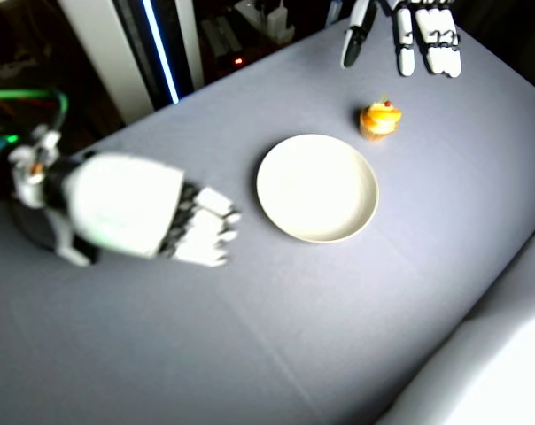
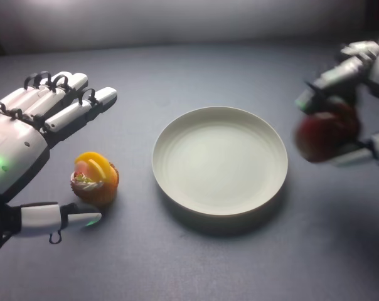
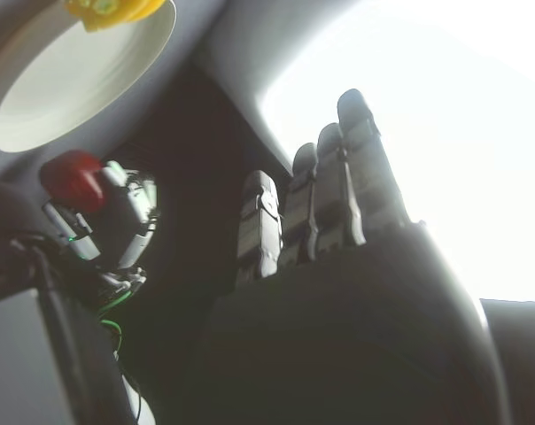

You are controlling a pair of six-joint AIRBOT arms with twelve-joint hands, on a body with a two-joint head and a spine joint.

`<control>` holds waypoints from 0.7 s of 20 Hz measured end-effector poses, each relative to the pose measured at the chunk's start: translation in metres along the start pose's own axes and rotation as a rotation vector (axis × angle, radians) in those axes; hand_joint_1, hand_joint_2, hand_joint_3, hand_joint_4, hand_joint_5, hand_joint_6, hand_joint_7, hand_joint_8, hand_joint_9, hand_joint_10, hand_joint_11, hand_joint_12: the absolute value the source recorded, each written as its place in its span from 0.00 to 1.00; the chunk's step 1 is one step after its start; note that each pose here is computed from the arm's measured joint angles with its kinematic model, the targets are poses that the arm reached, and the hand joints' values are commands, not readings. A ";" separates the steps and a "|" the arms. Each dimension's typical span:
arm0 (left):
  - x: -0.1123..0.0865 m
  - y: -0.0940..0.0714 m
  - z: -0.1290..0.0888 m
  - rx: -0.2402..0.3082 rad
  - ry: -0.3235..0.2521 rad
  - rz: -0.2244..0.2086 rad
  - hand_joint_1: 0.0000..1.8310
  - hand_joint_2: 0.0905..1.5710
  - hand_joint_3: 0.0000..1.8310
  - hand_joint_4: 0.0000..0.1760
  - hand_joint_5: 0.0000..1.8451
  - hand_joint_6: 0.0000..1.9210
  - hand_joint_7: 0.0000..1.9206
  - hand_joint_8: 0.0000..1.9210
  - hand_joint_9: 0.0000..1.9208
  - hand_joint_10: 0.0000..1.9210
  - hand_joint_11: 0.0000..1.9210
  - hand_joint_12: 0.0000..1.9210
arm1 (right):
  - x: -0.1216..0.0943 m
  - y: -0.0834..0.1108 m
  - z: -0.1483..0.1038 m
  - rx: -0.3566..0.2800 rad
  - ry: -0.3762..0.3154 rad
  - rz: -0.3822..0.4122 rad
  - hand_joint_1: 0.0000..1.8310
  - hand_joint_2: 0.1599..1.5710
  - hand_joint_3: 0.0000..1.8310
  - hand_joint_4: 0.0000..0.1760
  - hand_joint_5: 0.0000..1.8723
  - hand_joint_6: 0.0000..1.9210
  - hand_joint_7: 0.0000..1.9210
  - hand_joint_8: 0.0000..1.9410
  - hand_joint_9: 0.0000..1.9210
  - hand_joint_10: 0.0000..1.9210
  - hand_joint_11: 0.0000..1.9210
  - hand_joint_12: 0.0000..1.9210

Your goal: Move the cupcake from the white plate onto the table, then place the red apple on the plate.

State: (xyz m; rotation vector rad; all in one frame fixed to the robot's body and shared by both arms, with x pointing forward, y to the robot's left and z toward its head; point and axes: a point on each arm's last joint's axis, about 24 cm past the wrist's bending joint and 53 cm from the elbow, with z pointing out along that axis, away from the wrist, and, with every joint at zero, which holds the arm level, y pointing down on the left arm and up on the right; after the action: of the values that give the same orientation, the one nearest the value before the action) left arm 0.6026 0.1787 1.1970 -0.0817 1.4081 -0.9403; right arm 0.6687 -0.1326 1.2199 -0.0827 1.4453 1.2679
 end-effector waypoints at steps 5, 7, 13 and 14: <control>-0.003 -0.004 0.000 0.023 -0.003 -0.033 0.42 0.52 0.00 0.95 0.05 0.00 0.02 0.00 0.02 0.01 0.08 0.05 | 0.026 0.030 0.065 -0.120 0.025 0.011 0.75 0.62 0.00 0.00 0.60 0.36 0.70 0.09 0.57 0.51 0.45 0.61; -0.003 -0.008 0.000 0.039 -0.003 -0.031 0.42 0.52 0.00 0.99 0.05 0.00 0.02 0.00 0.01 0.00 0.07 0.05 | 0.044 0.020 0.077 -0.086 0.069 0.039 0.76 0.61 0.00 0.00 0.59 0.36 0.71 0.08 0.57 0.52 0.44 0.50; -0.006 -0.009 0.003 0.048 -0.010 -0.022 0.45 0.52 0.00 1.00 0.04 0.00 0.01 0.00 0.01 0.00 0.05 0.05 | 0.081 -0.015 0.093 0.027 0.159 0.054 0.49 0.49 0.00 0.99 0.01 0.00 0.01 0.00 0.01 0.00 0.00 0.05; -0.006 -0.009 0.003 0.047 -0.010 -0.023 0.45 0.52 0.00 1.00 0.04 0.00 0.01 0.00 0.01 0.00 0.05 0.05 | 0.081 -0.017 0.093 0.036 0.159 0.055 0.49 0.49 0.00 0.99 0.01 0.00 0.01 0.00 0.01 0.00 0.00 0.05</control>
State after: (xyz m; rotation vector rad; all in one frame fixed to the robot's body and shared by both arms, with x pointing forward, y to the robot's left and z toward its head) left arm 0.6017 0.1752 1.2077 -0.0672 1.3776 -0.9898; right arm 0.7140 -0.0279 1.1710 -0.1230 1.6157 1.3036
